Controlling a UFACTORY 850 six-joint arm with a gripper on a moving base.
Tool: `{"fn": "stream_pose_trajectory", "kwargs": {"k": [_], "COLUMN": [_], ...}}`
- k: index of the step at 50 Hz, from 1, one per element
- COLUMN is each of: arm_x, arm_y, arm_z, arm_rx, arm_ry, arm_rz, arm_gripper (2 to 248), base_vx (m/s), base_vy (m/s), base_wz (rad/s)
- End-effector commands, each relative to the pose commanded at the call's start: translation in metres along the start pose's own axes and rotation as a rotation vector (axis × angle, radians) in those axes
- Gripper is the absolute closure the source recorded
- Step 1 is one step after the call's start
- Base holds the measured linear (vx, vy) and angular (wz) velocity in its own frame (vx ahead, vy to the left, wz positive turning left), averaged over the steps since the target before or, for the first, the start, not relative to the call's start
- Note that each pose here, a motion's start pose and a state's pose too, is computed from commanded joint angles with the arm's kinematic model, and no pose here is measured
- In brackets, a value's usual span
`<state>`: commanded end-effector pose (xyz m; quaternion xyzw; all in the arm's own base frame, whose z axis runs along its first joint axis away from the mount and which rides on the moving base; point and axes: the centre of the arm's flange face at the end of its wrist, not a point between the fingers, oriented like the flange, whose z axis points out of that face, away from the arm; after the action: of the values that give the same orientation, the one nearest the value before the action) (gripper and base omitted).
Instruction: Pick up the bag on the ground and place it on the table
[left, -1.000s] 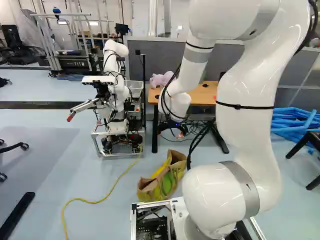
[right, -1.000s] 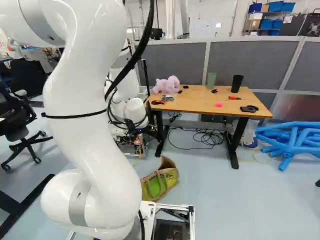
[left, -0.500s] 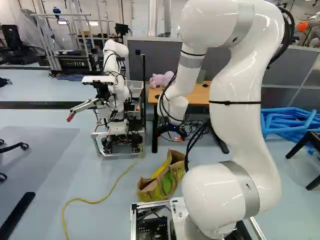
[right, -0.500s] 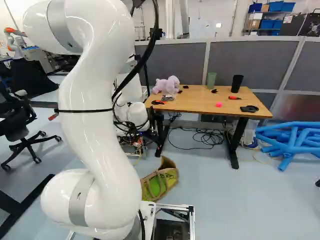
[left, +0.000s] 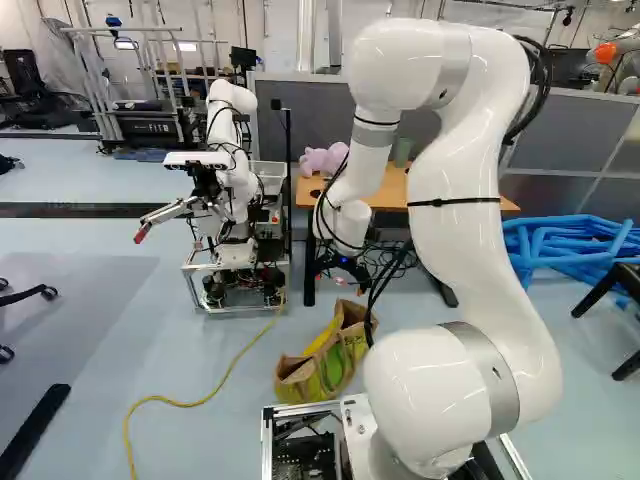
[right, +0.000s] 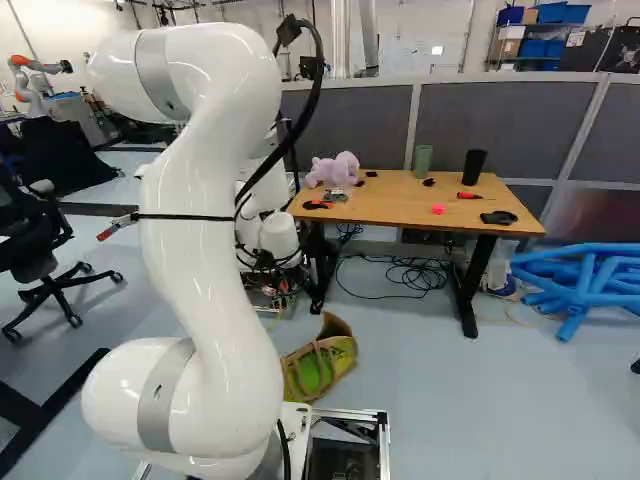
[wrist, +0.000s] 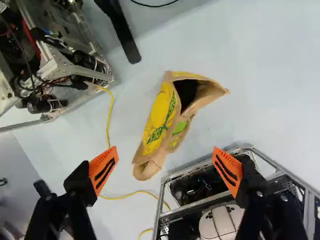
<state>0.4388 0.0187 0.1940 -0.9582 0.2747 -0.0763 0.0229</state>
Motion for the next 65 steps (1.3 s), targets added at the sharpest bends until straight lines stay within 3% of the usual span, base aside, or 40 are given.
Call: {"fn": "stream_pose_trajectory", "kwargs": {"k": [18, 65], "arm_x": [0.003, 0.007], "arm_y": [-0.002, -0.005], "arm_z": [0.027, 0.099], "arm_rx": [-0.022, -0.072], "arm_ry": [-0.028, -0.087], "arm_rz": [0.165, 0.177], "arm_gripper": [3, 3], "base_vx": [0.0, 0.0], "base_vy": [0.0, 0.0], "base_wz": [0.0, 0.0]}}
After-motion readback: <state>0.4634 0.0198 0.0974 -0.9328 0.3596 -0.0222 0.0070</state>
